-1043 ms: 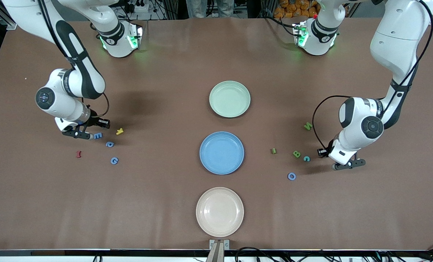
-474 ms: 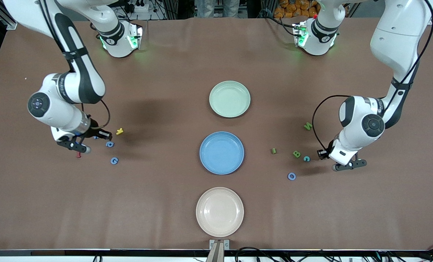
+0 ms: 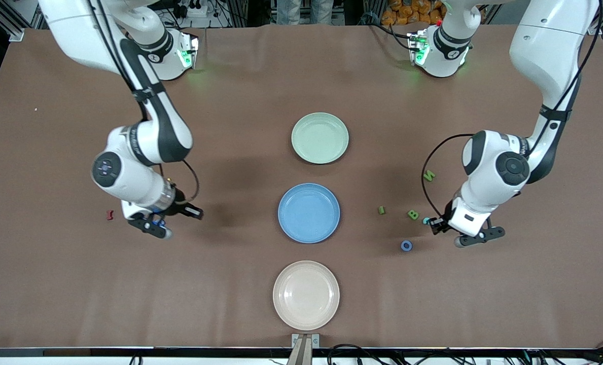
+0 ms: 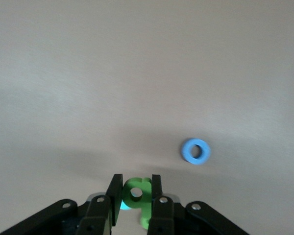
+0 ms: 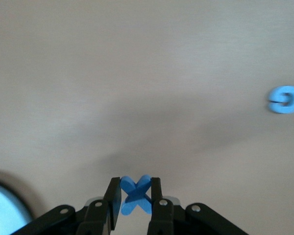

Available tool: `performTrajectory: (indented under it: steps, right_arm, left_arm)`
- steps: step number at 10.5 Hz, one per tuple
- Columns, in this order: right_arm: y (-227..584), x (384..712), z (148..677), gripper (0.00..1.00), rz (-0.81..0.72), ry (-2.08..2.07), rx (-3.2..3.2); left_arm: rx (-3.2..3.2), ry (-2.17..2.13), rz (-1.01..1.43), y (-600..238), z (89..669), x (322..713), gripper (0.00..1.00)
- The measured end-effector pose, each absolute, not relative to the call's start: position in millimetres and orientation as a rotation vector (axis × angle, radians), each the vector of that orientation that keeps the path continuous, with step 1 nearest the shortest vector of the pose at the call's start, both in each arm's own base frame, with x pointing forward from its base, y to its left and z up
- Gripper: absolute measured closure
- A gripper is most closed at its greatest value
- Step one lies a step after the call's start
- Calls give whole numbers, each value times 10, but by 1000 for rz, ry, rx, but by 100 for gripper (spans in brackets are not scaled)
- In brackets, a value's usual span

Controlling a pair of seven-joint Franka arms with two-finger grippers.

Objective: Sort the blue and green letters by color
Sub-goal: 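Place the p on the green plate while the right gripper places X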

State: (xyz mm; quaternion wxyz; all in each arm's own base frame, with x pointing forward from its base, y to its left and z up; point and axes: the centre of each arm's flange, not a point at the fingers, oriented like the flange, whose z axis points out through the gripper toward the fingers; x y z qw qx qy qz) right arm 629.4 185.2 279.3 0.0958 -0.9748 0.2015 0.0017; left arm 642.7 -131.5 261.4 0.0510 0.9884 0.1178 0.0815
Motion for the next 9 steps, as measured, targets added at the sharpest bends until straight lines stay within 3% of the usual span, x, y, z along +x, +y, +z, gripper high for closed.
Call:
performTrajectory:
  steps: [5,9]
  right_arm:
    - [2922,6450,2654,71,-27,630,-2799]
    - [3821,6151,2472,71,-19,650,-2726]
  left_arm:
    - [2924,529,204,-2658,2692,6074,73]
    - [3012,464,4,-3983,2355,5111,73]
